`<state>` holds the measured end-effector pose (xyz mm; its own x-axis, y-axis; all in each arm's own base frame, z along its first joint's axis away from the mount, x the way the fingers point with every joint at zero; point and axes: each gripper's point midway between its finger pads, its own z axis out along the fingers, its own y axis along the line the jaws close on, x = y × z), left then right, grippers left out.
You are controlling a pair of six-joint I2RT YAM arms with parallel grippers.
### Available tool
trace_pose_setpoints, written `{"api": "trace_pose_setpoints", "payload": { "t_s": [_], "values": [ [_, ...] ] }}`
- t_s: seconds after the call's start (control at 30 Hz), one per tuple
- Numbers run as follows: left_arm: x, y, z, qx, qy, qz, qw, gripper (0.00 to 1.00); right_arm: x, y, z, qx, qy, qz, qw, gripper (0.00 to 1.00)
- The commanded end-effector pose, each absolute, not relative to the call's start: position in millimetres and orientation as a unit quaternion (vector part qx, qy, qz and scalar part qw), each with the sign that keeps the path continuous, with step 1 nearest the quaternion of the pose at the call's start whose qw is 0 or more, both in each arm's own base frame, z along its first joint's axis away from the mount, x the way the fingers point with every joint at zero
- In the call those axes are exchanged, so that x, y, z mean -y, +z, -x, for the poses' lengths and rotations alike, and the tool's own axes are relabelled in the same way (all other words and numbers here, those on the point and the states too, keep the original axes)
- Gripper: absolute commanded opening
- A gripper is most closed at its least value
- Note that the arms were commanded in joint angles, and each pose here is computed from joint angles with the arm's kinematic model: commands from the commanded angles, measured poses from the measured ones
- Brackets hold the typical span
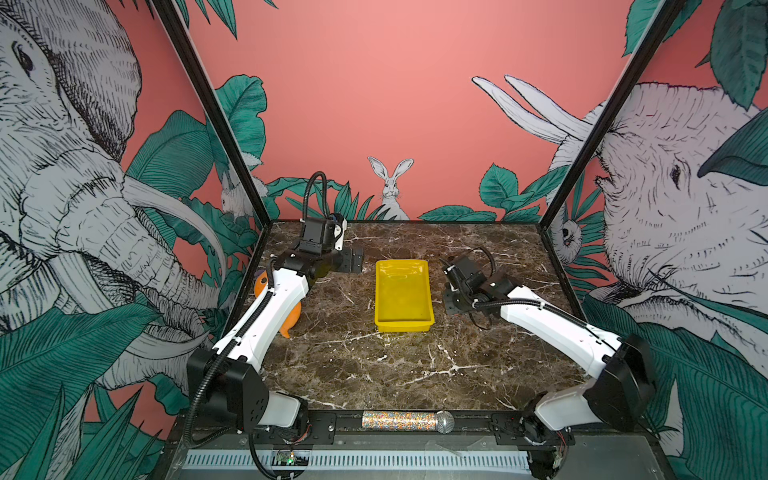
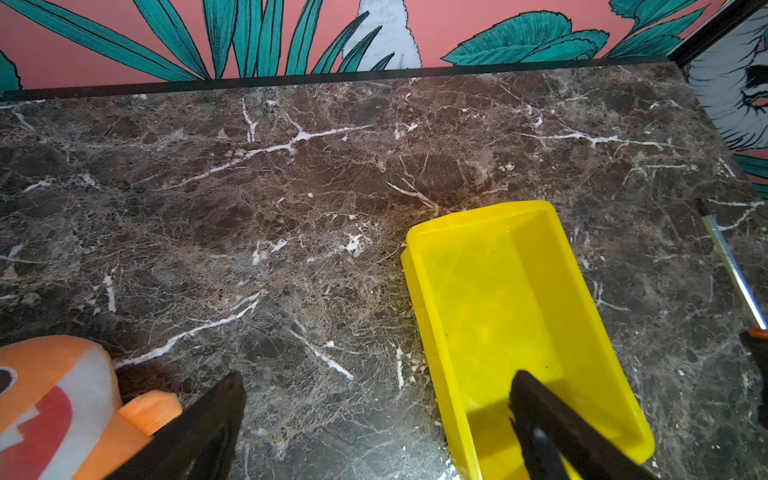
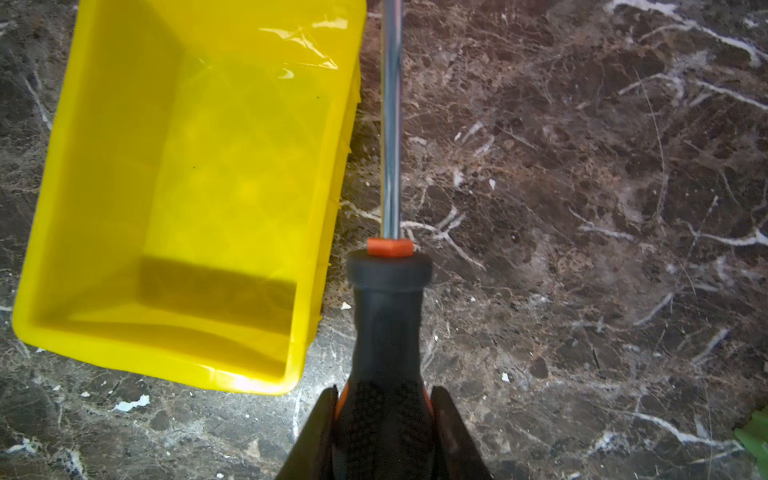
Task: Put the screwdriver in the bin
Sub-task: 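Lift the screwdriver with the right gripper and carry it over the yellow bin, then lower the screwdriver into the bin and open the right gripper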
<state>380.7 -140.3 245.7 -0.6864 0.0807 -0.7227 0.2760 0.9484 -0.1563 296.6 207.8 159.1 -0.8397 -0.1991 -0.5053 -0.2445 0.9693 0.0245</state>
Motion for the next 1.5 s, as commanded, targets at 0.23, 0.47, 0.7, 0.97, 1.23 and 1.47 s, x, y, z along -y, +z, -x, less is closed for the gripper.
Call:
{"api": "trace_pose_setpoints", "payload": {
  "t_s": [0.23, 0.47, 0.7, 0.97, 1.23, 1.47],
  "values": [
    [133.1, 285.5, -371.3, -0.890, -0.125, -0.094, 0.428, 1.00, -287.3, 161.4, -318.6, -0.944, 0.088, 0.172, 0.266, 0.00],
    [131.7, 290.9, -369.3, -0.887, -0.125, -0.093, 0.435, 1.00, -314.8, 135.1, -321.7, -0.949, 0.103, 0.166, 0.245, 0.00],
    [129.3, 294.1, -367.4, -0.884, -0.120, -0.093, 0.441, 1.00, -322.5, 101.4, -323.6, -0.957, 0.096, 0.164, 0.218, 0.00],
    [125.0, 293.3, -366.9, -0.885, -0.107, -0.093, 0.444, 1.00, -324.1, 75.8, -326.4, -0.963, 0.082, 0.158, 0.202, 0.00],
    [118.2, 290.0, -368.2, -0.885, -0.086, -0.092, 0.448, 1.00, -320.7, 60.3, -330.7, -0.969, 0.054, 0.150, 0.190, 0.00],
    [116.9, 287.5, -369.5, -0.887, -0.081, -0.091, 0.446, 1.00, -320.0, 54.7, -332.2, -0.970, 0.047, 0.146, 0.186, 0.01]
  ]
}}
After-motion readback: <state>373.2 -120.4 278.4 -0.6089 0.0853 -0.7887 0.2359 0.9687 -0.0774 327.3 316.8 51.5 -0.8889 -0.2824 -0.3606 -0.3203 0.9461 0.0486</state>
